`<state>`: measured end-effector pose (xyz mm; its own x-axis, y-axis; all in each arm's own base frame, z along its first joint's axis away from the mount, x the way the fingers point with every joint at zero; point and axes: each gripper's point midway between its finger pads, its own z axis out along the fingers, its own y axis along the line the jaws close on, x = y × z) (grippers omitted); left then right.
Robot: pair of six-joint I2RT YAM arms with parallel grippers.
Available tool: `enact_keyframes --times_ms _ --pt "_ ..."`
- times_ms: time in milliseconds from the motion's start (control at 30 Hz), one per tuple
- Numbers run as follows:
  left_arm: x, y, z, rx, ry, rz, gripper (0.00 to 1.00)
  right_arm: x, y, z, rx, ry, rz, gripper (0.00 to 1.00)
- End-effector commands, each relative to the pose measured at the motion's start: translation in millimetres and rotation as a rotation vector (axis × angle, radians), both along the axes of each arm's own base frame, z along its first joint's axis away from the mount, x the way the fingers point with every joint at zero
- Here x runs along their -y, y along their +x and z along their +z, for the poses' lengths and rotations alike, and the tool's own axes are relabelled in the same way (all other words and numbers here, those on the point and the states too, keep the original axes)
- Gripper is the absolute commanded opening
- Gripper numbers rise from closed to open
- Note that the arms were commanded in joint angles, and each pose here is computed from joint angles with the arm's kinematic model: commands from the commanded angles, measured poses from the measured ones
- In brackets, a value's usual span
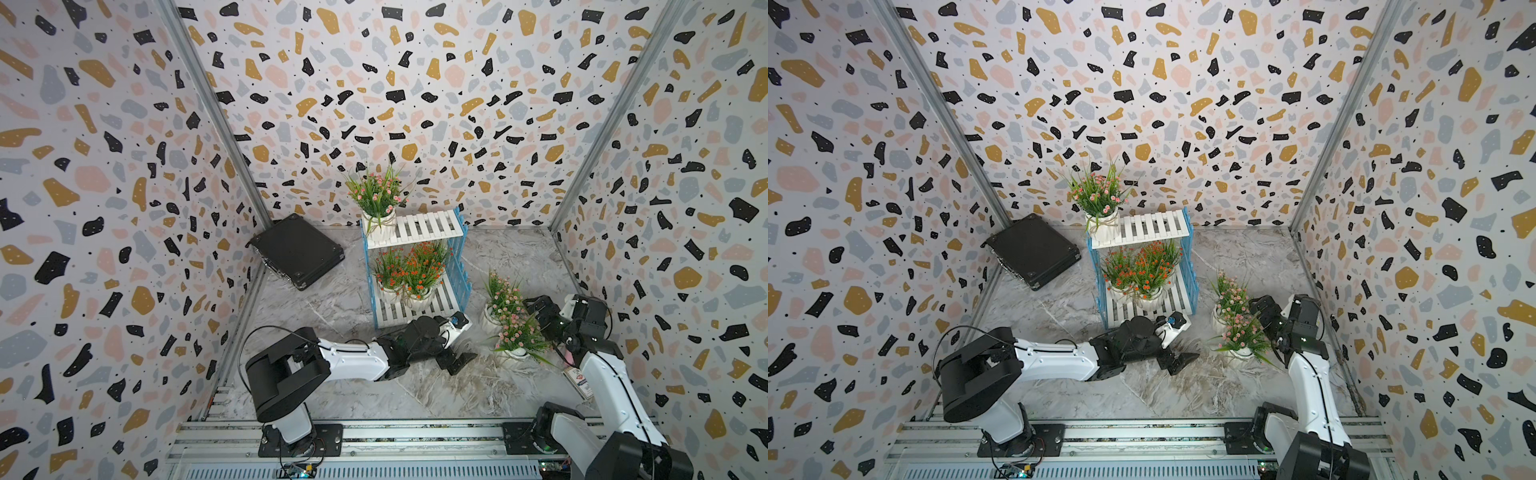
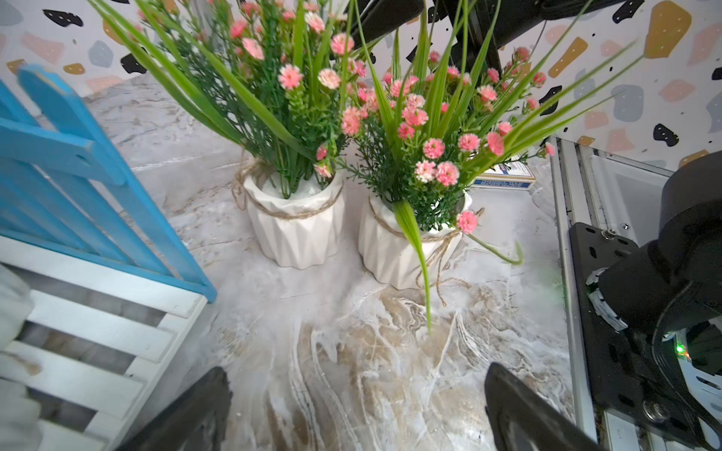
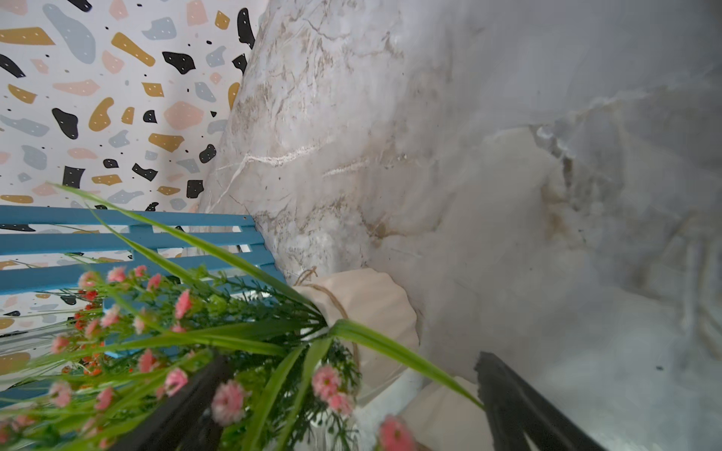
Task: Place the baby's breath potted plants on the rack by color
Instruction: Move the baby's breath potted plant to the center of the board.
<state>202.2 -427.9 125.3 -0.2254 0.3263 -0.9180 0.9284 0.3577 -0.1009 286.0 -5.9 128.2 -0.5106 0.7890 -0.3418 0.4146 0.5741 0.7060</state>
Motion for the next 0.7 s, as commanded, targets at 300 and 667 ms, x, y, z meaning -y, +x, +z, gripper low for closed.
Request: enact_keyframes --times_ms 300,667 --pt "11.1 -4.3 3.4 0.005 -0.078 -0.022 0.99 -32.4 -25.1 -15.1 0.035 0.215 0.012 0.99" --pt "6.4 -2.9 -14.5 0.002 -0.029 -0.007 0.99 -62.6 -36.2 -21.6 0.015 0.295 0.078 0.99"
